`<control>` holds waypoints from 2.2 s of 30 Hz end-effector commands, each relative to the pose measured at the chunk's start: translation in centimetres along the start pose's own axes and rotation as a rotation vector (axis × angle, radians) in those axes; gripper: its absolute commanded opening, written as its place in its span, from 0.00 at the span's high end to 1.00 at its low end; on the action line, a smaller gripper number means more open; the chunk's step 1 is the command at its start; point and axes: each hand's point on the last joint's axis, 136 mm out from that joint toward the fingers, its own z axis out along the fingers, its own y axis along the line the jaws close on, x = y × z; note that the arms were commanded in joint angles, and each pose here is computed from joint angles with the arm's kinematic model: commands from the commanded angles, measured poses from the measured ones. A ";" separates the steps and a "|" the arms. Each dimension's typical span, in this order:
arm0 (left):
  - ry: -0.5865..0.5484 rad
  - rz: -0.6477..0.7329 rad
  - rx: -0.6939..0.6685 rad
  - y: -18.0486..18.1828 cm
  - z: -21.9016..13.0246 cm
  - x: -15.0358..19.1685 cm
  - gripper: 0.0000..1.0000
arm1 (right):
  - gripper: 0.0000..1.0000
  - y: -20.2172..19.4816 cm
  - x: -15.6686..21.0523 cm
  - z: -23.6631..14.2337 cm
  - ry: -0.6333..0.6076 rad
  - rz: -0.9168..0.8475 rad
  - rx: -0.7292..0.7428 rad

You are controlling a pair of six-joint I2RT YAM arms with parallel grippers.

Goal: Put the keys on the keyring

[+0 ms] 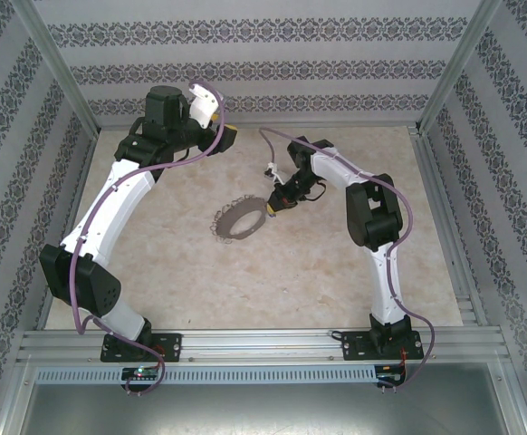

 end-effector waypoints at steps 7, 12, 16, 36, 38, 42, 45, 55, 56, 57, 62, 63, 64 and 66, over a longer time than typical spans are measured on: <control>-0.018 -0.005 0.006 0.2 -0.1 -0.9 0.37 | 1.00 -4.1 2.6 -0.8 0.108 0.040 0.174; -0.016 -0.001 0.005 0.3 -0.1 -0.9 0.37 | 1.00 -5.3 3.5 -1.0 0.134 0.066 0.216; -0.018 0.001 0.004 0.3 -0.1 -0.9 0.37 | 1.00 -5.1 4.0 -0.9 0.142 0.071 0.206; -0.031 -0.016 0.010 0.1 -0.6 -1.6 0.37 | 0.63 -1.8 5.3 -3.8 0.041 0.030 0.191; -0.037 -0.018 0.006 0.1 -0.9 -1.8 0.36 | 0.62 -1.4 4.8 -4.6 -0.002 0.030 0.187; -0.048 -0.029 -0.016 0.2 -1.6 -2.1 0.23 | 0.59 -0.4 3.2 -7.4 -0.143 0.036 0.184; -0.063 -0.046 -0.054 0.7 -2.2 -2.1 0.00 | 0.51 0.0 2.4 -9.9 -0.247 0.035 0.227; -0.101 -0.116 -0.418 5.4 -4.4 2.4 0.00 | 0.02 -0.7 2.4 -19.8 -0.715 0.043 0.449; -0.098 -0.107 -0.456 5.8 -4.4 3.4 0.00 | 0.02 -1.3 2.6 -20.8 -0.766 0.060 0.482; -0.108 -0.105 -0.501 6.4 -4.5 4.4 0.00 | 0.02 -2.0 3.0 -21.7 -0.811 0.075 0.522; -0.152 -0.123 -0.725 8.8 -6.9 9.7 0.00 | 0.02 -5.8 5.3 -23.8 -1.000 0.113 0.709; -0.145 -0.141 -0.755 9.3 -7.4 11.1 0.00 | 0.02 -6.7 6.0 -24.0 -1.041 0.114 0.752; -0.125 -0.147 -0.766 9.6 -7.6 12.3 0.00 | 0.02 -7.4 6.5 -24.3 -1.074 0.122 0.801; -0.085 -0.143 -0.800 10.0 -8.0 15.2 0.00 | 0.02 -8.5 7.2 -24.3 -1.087 0.111 0.868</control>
